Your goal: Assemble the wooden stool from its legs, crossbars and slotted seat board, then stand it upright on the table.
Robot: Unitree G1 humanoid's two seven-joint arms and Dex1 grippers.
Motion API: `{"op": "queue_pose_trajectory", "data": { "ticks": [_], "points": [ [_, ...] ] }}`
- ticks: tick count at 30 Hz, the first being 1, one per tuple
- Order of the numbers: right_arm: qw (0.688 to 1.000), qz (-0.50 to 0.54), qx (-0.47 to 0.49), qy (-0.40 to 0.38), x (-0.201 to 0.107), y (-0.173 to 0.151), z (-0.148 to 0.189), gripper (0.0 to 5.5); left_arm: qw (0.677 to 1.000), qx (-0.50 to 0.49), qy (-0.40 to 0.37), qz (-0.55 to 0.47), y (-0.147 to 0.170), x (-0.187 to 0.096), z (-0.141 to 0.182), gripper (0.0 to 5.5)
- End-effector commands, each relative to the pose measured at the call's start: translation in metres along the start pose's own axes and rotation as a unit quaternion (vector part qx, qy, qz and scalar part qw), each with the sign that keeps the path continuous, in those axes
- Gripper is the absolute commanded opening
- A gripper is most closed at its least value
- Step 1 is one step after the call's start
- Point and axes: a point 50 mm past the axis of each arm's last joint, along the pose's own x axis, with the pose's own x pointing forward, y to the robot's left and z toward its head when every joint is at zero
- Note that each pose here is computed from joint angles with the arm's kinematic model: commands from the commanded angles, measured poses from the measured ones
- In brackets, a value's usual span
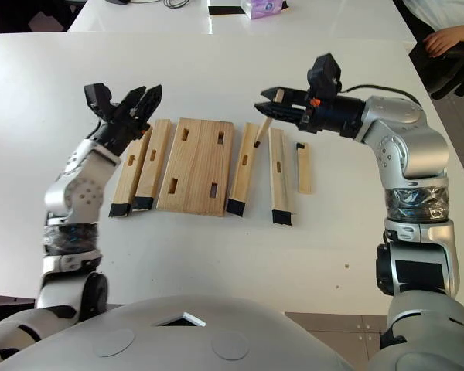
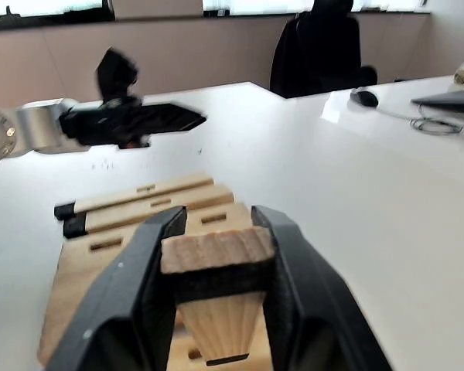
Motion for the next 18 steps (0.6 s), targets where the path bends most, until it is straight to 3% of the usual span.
{"op": "queue_pose_trajectory", "data": {
  "ticks": [1, 5, 18],
  "points": [
    [0.998, 0.012, -0.044, 0.05, -0.013, -0.008, -0.006, 1.33, 0.995, -0.045, -0.027, 0.089, -0.028, 0.035, -0.012, 2.83],
    [0.994, 0.029, -0.07, 0.075, -0.018, -0.012, -0.007, 1.33, 0.998, 0.014, -0.048, 0.035, -0.062, 0.054, -0.006, 2.83],
    [0.993, 0.061, -0.061, 0.078, -0.017, -0.004, -0.024, 1.33, 0.997, 0.028, -0.04, 0.061, -0.049, 0.058, -0.005, 2.83]
  ]
}}
